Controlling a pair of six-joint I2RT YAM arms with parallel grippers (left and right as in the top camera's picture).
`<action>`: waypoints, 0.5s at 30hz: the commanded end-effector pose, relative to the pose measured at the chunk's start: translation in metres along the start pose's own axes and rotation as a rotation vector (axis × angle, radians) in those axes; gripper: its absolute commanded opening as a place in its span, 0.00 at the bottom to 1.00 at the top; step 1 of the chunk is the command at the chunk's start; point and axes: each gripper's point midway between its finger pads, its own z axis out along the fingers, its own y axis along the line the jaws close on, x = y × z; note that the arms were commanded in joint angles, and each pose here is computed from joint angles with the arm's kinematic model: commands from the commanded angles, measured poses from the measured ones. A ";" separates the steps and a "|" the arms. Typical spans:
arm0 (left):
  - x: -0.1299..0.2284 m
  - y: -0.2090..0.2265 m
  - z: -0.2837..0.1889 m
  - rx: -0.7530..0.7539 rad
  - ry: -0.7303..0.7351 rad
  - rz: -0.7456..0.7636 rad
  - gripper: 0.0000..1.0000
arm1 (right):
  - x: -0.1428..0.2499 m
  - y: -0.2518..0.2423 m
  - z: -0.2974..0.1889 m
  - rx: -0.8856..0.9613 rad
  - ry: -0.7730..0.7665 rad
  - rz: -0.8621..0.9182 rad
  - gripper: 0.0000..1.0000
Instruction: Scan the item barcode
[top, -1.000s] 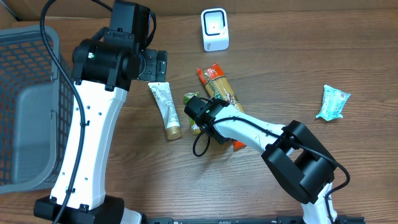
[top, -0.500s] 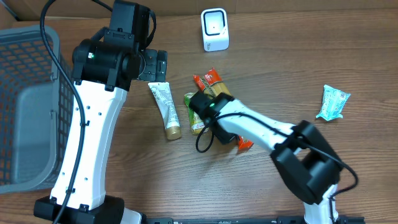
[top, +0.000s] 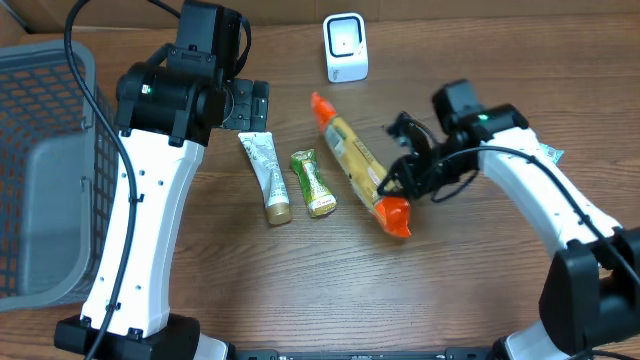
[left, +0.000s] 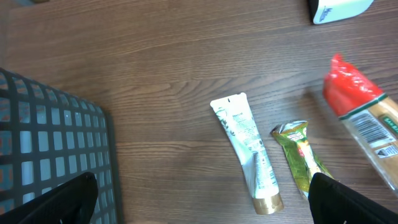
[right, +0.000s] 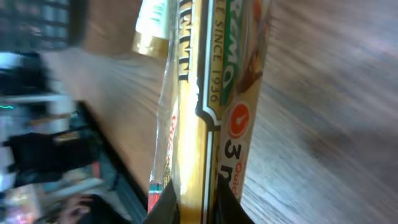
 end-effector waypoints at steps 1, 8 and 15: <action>-0.002 0.003 0.001 -0.012 -0.003 0.003 1.00 | 0.018 0.012 0.017 -0.298 -0.020 0.070 0.04; -0.002 0.003 0.001 -0.012 -0.004 0.003 1.00 | 0.048 -0.056 0.040 -0.137 -0.006 0.222 0.50; -0.002 0.003 0.001 -0.012 -0.004 0.002 1.00 | 0.002 -0.068 0.005 0.057 -0.050 0.141 0.87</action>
